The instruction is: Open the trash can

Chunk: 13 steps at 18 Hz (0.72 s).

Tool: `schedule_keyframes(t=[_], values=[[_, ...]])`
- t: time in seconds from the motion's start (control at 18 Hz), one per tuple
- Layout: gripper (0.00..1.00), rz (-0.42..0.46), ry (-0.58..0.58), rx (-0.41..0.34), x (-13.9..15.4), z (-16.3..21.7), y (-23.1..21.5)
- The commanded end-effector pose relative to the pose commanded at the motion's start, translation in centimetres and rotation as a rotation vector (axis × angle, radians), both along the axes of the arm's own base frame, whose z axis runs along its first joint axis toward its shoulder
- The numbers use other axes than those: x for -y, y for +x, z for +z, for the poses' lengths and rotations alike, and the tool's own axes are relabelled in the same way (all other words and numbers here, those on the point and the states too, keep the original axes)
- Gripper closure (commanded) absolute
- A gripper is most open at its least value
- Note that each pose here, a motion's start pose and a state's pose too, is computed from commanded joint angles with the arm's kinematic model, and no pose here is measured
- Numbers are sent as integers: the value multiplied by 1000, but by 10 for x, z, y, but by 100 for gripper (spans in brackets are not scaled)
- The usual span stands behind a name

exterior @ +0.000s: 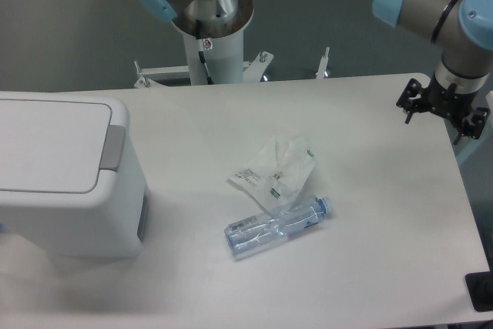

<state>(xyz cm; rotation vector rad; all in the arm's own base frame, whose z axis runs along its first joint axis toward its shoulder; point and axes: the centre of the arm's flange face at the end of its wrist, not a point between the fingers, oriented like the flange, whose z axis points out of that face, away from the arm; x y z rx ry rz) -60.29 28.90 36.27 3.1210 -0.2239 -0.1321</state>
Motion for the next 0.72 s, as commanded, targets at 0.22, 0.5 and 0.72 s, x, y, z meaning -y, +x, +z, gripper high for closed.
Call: schedule_keyframes(t=[0.22,0.5,0.72], values=[[0,-5,27,51,-6,-20,14],[0,-19,28,63,-13,-20,48],[0,-14,19,81,-16,-25,57]])
